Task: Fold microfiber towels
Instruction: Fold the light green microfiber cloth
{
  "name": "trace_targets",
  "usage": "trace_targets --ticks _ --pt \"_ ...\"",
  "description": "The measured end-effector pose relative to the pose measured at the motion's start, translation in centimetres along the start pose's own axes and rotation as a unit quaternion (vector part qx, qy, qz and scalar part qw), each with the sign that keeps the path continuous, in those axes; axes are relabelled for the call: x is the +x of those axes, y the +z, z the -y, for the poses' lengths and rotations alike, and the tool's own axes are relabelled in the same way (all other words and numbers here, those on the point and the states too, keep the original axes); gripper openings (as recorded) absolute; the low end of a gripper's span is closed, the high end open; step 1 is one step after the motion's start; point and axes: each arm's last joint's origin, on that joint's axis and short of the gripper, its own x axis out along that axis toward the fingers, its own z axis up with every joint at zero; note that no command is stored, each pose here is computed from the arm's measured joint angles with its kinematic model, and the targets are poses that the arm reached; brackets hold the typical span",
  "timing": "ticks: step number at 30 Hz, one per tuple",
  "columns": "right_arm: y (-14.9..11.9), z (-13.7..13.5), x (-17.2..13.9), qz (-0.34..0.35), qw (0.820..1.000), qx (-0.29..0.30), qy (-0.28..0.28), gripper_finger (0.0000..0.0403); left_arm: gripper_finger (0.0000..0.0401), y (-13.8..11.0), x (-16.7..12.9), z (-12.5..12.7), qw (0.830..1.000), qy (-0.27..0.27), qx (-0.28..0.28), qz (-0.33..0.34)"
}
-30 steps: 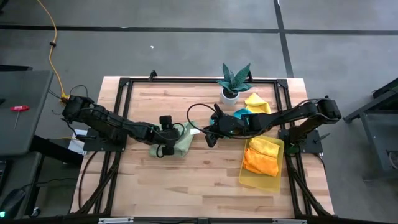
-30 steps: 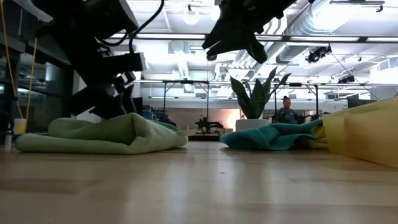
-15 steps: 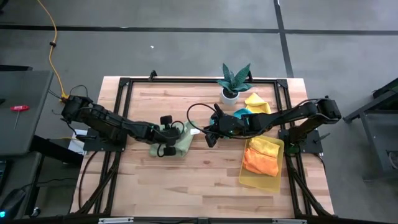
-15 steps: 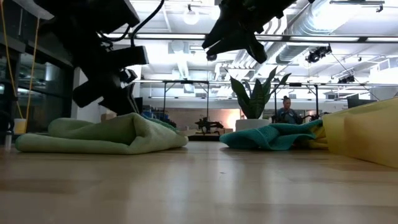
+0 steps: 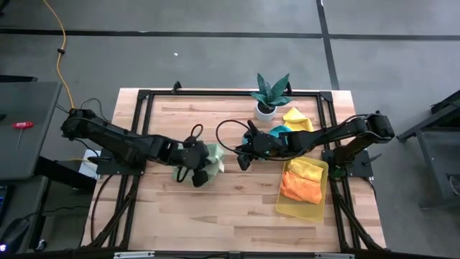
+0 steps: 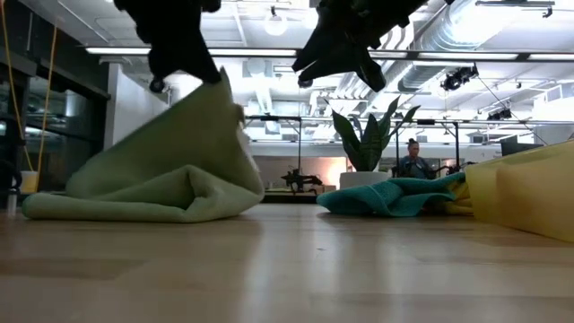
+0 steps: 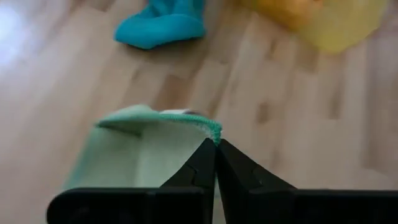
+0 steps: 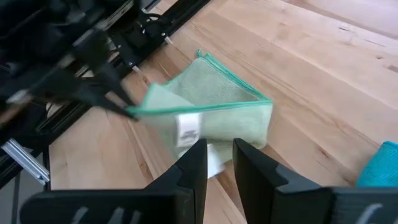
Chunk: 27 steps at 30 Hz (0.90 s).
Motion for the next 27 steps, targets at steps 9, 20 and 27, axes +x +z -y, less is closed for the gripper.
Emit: trace_targets --ticks 9,20,27 --pt "-0.1 0.3 -0.1 -0.01 1.0 -0.016 -0.014 0.0069 0.0 -1.6 -1.0 2.6 0.997 -0.034 -0.075 -0.005" --pt "-0.1 0.4 -0.1 -0.013 1.0 -0.017 -0.015 0.0069 0.0 -0.9 0.4 -1.0 0.994 0.088 -0.064 0.021" --pt "-0.1 0.4 -0.1 -0.014 1.0 -0.008 -0.014 0.0069 0.0 -0.9 1.3 -5.5 0.98 0.183 -0.059 -0.047"
